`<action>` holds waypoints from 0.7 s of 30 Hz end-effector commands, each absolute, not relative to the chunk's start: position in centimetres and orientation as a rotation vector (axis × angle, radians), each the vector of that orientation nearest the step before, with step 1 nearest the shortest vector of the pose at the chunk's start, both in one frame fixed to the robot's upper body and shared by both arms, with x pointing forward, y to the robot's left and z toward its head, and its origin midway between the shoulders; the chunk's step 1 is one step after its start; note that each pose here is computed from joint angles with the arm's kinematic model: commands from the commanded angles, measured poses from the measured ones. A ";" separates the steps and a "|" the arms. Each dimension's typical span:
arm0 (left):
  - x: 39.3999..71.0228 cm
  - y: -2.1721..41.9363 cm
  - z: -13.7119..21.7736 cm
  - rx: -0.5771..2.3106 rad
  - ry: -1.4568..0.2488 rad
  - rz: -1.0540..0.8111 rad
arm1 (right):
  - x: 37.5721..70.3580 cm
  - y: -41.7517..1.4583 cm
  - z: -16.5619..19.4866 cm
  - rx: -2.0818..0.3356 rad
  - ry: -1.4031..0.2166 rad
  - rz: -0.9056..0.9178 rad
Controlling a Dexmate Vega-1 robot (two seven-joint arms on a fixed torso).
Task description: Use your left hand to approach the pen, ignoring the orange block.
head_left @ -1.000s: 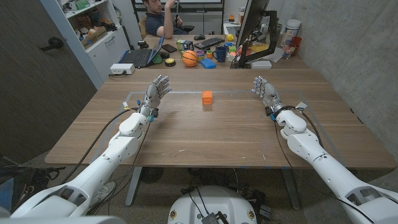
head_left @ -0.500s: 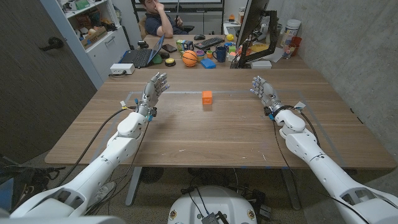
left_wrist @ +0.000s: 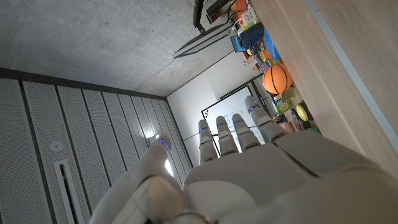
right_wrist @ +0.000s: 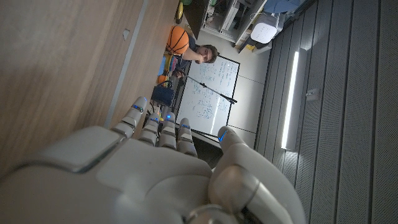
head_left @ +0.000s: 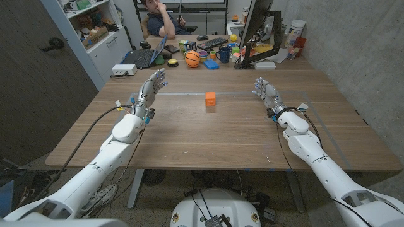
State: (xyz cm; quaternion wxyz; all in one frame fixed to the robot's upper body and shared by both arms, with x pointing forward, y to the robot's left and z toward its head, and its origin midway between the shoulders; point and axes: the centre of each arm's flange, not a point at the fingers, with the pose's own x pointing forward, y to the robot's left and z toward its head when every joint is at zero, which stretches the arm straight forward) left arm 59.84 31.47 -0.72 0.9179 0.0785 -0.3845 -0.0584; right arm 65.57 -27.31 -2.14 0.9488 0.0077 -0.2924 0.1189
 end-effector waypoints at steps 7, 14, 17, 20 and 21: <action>54.5 32.7 -0.5 0.399 -0.901 0.048 | 65.9 -26.2 -2.1 0.014 -0.596 0.271; 52.5 32.9 -0.5 0.501 -0.944 0.146 | 66.0 -25.8 -1.9 0.009 -0.597 0.279; 51.9 32.8 -0.4 0.544 -0.957 0.182 | 66.1 -25.7 -1.8 0.006 -0.597 0.282; 51.2 32.8 -0.2 0.598 -0.967 0.223 | 66.1 -25.6 -1.7 0.005 -0.596 0.283; 50.9 32.8 -0.1 0.617 -0.970 0.236 | 66.1 -25.6 -1.7 0.005 -0.596 0.283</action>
